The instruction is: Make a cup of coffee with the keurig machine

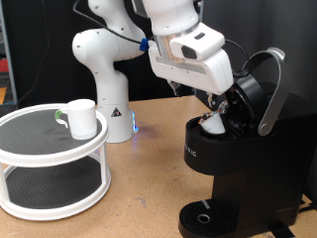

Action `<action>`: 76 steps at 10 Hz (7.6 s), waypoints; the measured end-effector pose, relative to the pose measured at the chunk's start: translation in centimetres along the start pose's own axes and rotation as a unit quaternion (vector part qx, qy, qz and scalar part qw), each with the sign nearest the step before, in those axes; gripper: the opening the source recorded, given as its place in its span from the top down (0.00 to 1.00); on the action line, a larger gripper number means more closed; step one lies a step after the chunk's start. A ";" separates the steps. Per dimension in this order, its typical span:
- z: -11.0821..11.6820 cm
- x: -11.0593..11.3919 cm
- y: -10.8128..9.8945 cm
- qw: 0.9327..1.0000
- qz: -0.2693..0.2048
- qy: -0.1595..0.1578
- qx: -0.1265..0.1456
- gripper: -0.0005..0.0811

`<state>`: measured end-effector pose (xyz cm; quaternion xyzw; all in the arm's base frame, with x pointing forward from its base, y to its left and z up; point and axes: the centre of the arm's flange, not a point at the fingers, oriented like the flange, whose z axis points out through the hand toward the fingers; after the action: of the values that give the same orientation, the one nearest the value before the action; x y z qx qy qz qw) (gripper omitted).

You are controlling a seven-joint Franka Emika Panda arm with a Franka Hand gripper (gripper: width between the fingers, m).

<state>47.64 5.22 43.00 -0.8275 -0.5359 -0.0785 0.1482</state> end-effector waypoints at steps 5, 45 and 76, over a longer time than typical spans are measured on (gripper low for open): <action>1.0 -0.5 -0.1 1.000 0.004 -0.003 -0.004 0.01; -8.6 -1.7 1.7 0.974 0.128 0.180 -0.052 0.01; -6.4 15.3 -4.9 0.977 0.150 0.151 -0.003 0.97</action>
<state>49.64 18.18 54.25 -0.8772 -0.3771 -0.1815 0.2351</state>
